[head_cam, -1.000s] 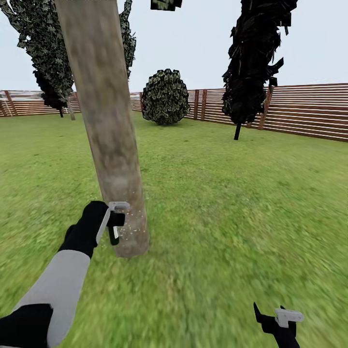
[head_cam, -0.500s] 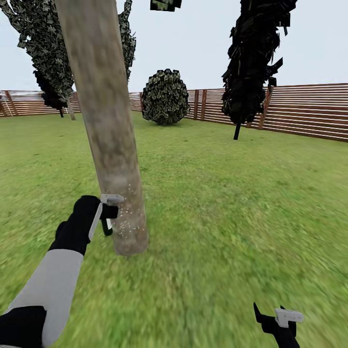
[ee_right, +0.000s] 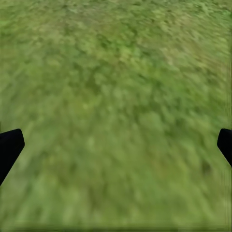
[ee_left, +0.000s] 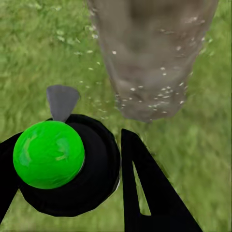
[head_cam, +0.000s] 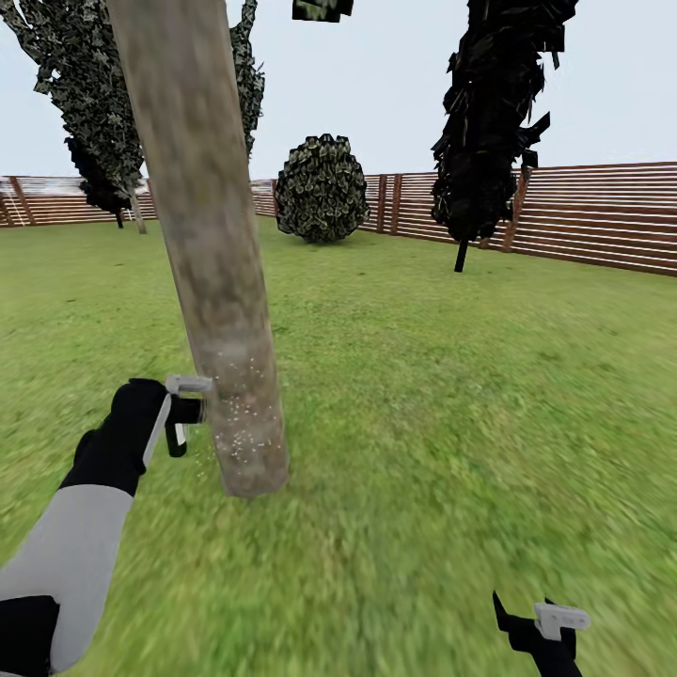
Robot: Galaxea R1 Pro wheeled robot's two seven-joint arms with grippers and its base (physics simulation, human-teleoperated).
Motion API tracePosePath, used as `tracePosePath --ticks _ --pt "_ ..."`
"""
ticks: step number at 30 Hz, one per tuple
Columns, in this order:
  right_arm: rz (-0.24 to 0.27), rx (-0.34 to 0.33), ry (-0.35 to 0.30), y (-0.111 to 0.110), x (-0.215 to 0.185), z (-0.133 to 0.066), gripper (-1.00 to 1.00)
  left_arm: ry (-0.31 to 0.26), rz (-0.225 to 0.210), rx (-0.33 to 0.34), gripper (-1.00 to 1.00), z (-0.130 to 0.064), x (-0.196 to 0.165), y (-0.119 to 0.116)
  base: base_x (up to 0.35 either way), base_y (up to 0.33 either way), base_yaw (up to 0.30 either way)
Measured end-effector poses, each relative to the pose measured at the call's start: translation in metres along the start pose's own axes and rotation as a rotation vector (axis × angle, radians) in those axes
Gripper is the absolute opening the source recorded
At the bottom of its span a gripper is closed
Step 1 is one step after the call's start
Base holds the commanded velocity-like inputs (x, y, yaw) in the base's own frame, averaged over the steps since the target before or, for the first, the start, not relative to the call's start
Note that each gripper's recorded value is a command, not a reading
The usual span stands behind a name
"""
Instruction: In the garden, pick up the pesticide atomizer on the floor and spray pesticide onto both trees until each tree trunk is fully covered.
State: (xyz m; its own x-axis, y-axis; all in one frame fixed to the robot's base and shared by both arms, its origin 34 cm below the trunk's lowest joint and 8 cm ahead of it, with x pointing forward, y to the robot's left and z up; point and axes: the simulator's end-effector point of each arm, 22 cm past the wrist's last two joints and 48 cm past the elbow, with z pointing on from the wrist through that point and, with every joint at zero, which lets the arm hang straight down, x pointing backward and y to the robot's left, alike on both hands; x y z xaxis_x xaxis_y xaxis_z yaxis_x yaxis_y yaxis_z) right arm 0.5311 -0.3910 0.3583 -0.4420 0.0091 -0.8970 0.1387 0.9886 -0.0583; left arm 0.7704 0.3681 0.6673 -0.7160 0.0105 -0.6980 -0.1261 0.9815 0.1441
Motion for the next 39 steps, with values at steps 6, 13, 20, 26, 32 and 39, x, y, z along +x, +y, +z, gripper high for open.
tracePosePath --ticks 6,13,20,26,32,39 --pt "0.001 0.000 0.002 0.000 0.001 0.000 1.00 -0.059 -0.008 0.026 -1.00 -0.014 -0.020 -0.013 0.000 0.000 0.000" --pt "0.001 0.000 0.002 0.000 0.001 0.000 1.00 -0.027 0.002 0.032 -1.00 -0.007 -0.005 -0.019 0.000 0.000 0.000" --pt "0.001 0.000 0.004 0.000 0.002 0.000 1.00 0.129 0.018 0.041 -1.00 0.028 0.067 -0.024 0.000 0.000 0.000" --pt "0.001 0.000 0.004 0.000 0.002 0.000 1.00 0.192 0.021 0.143 -1.00 0.036 0.115 -0.052 0.000 0.000 0.000" --pt "0.001 0.000 0.004 0.000 0.002 0.000 1.00 0.218 0.032 0.137 -1.00 0.042 0.141 -0.052 0.000 0.000 0.000" --pt "0.001 -0.001 0.003 0.000 0.001 0.000 1.00 0.250 0.049 0.116 -1.00 0.072 0.196 -0.051 0.000 0.000 0.000"
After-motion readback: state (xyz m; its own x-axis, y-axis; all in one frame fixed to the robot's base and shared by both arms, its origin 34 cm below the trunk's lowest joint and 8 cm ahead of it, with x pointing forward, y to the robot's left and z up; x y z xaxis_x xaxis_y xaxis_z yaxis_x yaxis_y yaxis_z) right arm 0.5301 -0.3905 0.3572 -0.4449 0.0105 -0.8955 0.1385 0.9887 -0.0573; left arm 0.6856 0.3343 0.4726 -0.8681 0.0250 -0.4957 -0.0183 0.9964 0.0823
